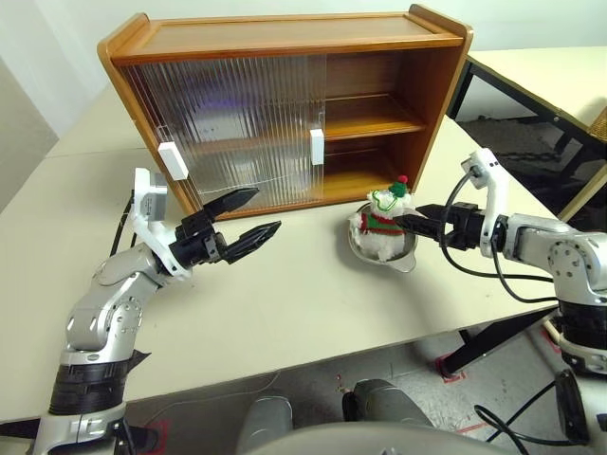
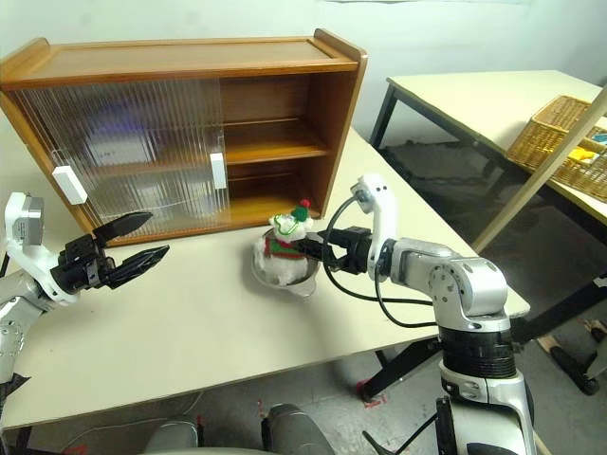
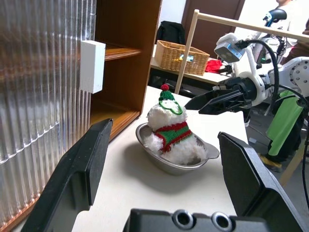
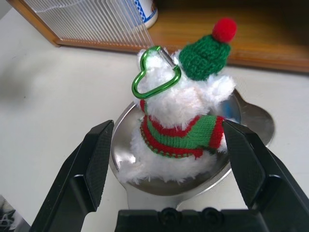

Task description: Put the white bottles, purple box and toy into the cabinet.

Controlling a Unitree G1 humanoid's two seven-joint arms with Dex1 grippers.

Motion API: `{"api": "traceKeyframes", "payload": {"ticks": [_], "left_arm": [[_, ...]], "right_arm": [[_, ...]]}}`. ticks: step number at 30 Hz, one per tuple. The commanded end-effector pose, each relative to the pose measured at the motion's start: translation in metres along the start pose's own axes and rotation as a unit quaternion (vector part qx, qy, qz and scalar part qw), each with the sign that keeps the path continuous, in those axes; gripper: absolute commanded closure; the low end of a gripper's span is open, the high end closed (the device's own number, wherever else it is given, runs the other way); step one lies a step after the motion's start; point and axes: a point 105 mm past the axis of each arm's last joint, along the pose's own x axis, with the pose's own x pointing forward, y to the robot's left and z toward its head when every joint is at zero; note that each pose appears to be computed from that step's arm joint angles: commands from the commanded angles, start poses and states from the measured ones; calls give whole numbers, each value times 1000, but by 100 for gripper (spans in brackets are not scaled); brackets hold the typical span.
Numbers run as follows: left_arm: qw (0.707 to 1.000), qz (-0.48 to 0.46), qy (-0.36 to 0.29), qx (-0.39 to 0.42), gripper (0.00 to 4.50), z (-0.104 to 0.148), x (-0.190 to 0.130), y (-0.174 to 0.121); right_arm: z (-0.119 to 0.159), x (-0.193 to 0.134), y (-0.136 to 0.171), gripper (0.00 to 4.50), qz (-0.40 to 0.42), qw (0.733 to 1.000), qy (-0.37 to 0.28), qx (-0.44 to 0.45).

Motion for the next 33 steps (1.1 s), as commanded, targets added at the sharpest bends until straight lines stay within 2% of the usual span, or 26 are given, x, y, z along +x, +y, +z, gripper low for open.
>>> {"api": "traceKeyframes", "payload": {"ticks": [1,15,29,33], "left_arm": [[1000,5,7,9,0,1,-1,0],[1000,11,6,12,0,2,-3,1],[1000,8,4,15,0,3,0,-1],[1000,7,2,16,0,4,1,0]], "right_arm": [[-10,7,-1,2,-1,1000,13,3],[-18,32,-2,2,-2,1000,12,5],[-9,42,-5,2,-14,1000,-11,-10],[-6,43,-3,137,-11,1000,-15,-10]]}}
